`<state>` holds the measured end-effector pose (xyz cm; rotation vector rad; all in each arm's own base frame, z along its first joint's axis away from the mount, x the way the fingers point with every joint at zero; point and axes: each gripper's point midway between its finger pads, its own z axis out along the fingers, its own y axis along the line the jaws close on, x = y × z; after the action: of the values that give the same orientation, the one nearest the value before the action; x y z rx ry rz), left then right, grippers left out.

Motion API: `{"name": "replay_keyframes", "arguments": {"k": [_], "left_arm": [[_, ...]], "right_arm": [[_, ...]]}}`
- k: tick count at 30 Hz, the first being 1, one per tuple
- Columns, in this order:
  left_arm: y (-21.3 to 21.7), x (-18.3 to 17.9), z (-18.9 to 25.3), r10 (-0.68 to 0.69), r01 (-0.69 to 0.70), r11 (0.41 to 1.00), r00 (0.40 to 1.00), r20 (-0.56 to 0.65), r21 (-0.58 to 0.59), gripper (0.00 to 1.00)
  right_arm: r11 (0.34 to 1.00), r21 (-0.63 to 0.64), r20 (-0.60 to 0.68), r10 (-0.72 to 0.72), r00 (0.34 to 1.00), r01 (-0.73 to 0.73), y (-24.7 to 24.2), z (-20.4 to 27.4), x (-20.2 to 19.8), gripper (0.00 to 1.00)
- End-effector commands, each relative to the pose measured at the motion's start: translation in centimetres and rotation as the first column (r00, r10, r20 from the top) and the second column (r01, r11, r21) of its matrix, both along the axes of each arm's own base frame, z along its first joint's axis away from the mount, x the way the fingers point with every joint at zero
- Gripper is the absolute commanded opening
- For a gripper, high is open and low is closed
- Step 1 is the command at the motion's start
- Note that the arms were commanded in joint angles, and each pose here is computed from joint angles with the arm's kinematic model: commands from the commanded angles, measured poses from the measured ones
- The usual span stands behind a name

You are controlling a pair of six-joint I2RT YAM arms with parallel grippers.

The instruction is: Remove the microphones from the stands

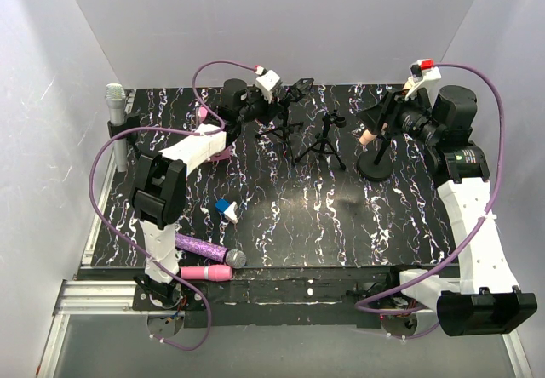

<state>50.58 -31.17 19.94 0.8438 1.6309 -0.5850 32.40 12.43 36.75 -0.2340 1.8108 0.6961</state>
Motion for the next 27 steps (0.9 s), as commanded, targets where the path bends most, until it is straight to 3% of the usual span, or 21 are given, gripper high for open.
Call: {"name": "replay_keyframes", "arguments": {"k": [1, 5, 8, 10, 13, 17, 21, 27], "left_arm": [[0.7, -2.0, -6.4, -0.022, 0.035, 0.997, 0.981, -0.195, 0.062, 0.00], [0.8, -2.1, -6.4, -0.011, 0.023, 0.998, 0.980, -0.199, 0.055, 0.01], [0.8, -1.4, -4.7, 0.015, -0.012, 1.000, 0.985, -0.171, 0.020, 0.39], [0.7, -1.0, -3.0, 0.021, -0.022, 1.000, 0.990, -0.137, -0.004, 0.54], [0.9, -0.7, -0.4, 0.040, -0.042, 0.999, 0.994, -0.099, -0.016, 0.70], [2.1, -1.7, 2.7, 0.069, -0.069, 0.998, 0.996, -0.053, -0.007, 0.76], [3.8, -4.0, 5.9, 0.099, -0.099, 0.995, 0.995, -0.011, -0.004, 0.81], [2.7, -7.1, 12.6, -0.010, 0.016, 0.998, 0.997, 0.078, -0.068, 0.82]], "right_arm": [[1.000, 0.017, 0.003, -0.004, 1.000, 0.004, -0.1, 0.2, 0.1, 0.61], [1.000, 0.015, 0.008, -0.004, 1.000, 0.003, -0.1, 0.4, 0.1, 0.60], [1.000, 0.009, 0.032, -0.002, 0.999, 0.001, -0.3, 1.2, 0.0, 0.61], [1.000, 0.012, 0.051, 0.015, 0.999, -0.015, -0.1, 2.1, -0.3, 0.61], [0.999, 0.021, 0.088, 0.035, 0.996, -0.037, 0.2, 4.5, -0.8, 0.61], [1.000, -0.010, 0.118, 0.025, 0.993, -0.024, -0.3, 7.1, -1.9, 0.62], [0.995, -0.033, 0.103, -0.088, 0.991, 0.092, -2.9, 7.9, -3.1, 0.63], [0.940, -0.016, -0.071, -0.342, 0.937, 0.341, -9.0, 6.7, -2.7, 0.73]]}}
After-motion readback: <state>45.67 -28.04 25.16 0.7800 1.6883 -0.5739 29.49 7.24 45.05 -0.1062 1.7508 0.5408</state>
